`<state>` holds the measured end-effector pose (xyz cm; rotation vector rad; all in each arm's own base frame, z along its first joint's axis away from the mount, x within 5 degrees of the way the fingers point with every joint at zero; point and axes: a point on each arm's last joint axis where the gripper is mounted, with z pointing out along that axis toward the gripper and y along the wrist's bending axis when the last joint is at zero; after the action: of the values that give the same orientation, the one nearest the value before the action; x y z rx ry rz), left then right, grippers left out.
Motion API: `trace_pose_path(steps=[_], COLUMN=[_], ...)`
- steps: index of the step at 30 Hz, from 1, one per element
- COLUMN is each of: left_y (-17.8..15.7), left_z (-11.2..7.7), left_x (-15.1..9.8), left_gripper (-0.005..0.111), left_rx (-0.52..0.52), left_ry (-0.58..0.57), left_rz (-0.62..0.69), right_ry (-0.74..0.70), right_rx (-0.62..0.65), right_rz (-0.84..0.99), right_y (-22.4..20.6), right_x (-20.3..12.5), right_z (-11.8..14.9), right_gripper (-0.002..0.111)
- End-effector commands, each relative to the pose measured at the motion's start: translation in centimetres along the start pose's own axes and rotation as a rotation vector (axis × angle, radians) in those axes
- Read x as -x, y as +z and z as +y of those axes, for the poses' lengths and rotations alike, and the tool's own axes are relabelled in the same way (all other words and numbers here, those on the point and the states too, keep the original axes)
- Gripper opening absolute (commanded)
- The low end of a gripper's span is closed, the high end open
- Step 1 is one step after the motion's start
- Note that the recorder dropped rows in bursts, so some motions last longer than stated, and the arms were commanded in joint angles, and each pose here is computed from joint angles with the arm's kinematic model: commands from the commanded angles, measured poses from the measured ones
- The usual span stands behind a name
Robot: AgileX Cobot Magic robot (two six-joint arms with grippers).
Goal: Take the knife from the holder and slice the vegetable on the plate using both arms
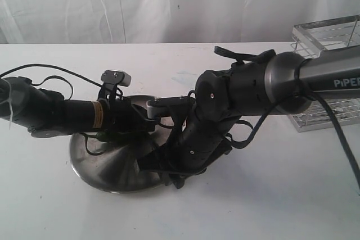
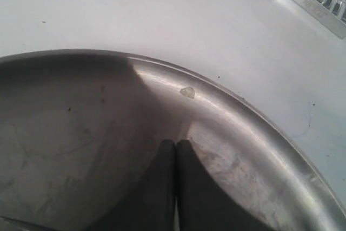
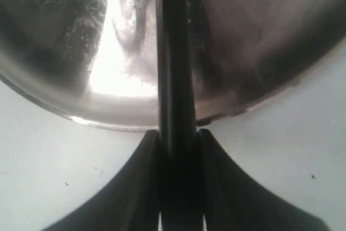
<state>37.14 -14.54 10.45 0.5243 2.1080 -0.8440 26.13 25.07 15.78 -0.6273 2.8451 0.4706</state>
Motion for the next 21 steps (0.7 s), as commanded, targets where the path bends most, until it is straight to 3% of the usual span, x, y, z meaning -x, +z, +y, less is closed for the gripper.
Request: trace_pose_path(steps=[1, 5, 9, 14, 21], left_y=[-0.1, -0.9, -1.4, -1.4, -1.7], left_z=[-0.3, -1.5, -2.1, -2.0, -1.3], left_x=[0.0, 1.7, 2.2, 1.4, -0.8], left_gripper=[0.001, 0.001, 0.001, 0.000, 0.000], left_rx=[-0.036, -0.093, -0.117, -0.105, -0.010], left_ry=[-0.001, 0.030, 0.081, 0.077, 0.064], left_rz=[-0.027, -0.105, -0.090, 0.003, 0.117], right_ry=[0.006, 0.008, 0.008, 0.011, 0.016], right_rx=[-0.003, -0.003, -0.003, -0.001, -0.001], right_rz=[-0.023, -0.023, -0.021, -0.021, -0.023], right_y=[-0.1, -0.1, -0.1, -0.1, -0.1], right_x=[0.2, 0.2, 0.2, 0.2, 0.2], right_z=[0.0, 0.0, 0.0, 0.0, 0.0], right_gripper=[0.000, 0.000, 0.000, 0.000, 0.000])
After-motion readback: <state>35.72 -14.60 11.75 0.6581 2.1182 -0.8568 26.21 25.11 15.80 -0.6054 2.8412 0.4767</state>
